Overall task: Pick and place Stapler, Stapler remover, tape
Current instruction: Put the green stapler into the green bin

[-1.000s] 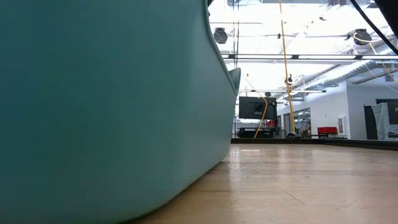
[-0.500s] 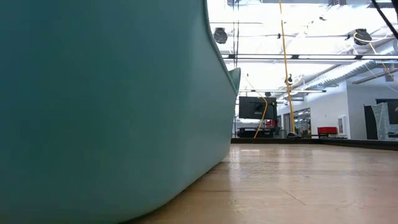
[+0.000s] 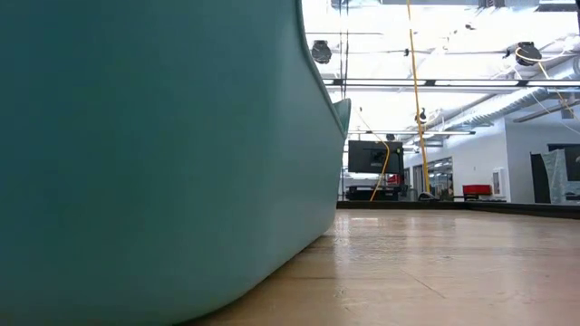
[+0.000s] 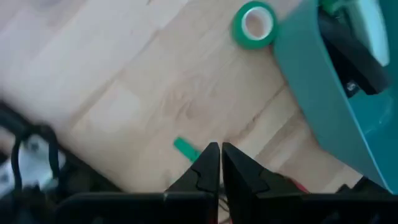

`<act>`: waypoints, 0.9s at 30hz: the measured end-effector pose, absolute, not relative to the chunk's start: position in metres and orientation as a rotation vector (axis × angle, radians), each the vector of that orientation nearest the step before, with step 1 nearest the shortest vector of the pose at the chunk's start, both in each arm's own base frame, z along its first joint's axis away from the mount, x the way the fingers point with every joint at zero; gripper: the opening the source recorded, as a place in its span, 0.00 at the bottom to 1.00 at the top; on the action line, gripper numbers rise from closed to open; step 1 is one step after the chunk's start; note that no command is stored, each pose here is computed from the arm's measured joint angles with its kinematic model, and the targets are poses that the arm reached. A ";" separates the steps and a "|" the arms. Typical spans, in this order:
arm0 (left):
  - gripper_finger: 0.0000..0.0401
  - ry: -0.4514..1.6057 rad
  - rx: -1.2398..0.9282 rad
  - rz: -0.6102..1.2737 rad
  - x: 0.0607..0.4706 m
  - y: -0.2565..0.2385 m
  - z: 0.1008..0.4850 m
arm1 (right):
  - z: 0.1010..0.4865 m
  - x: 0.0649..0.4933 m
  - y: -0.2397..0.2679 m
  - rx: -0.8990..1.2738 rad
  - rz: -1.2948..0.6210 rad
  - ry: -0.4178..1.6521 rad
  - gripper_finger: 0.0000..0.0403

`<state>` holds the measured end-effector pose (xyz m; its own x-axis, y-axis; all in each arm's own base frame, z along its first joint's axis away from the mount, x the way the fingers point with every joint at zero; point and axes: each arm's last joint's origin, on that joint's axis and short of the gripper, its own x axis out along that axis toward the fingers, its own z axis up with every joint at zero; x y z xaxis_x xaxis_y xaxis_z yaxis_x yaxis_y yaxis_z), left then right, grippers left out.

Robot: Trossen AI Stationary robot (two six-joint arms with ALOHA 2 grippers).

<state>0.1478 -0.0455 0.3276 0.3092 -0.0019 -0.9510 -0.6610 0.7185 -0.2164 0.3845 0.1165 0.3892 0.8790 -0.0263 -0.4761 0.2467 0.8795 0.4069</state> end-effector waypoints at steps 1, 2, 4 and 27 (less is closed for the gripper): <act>0.05 1.203 -0.691 0.497 0.147 -0.046 0.327 | 0.391 0.381 0.115 0.461 -0.163 0.487 0.28; 0.06 1.210 -0.719 0.512 0.147 -0.046 0.327 | 0.392 0.377 0.114 0.445 -0.170 0.497 0.28; 0.09 1.227 -0.777 0.536 0.148 -0.047 0.323 | 0.395 0.370 0.111 0.407 -0.192 0.519 0.28; 0.49 1.425 -1.182 0.766 0.137 -0.063 0.165 | 0.410 0.330 0.082 0.061 -0.326 0.650 0.28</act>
<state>0.1369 -0.0634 0.1647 0.0748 -0.2486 -0.9657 -0.9425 0.2988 -0.1499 0.3299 0.0820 0.4097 0.7471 -0.2793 -0.6032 0.3170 0.9473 -0.0460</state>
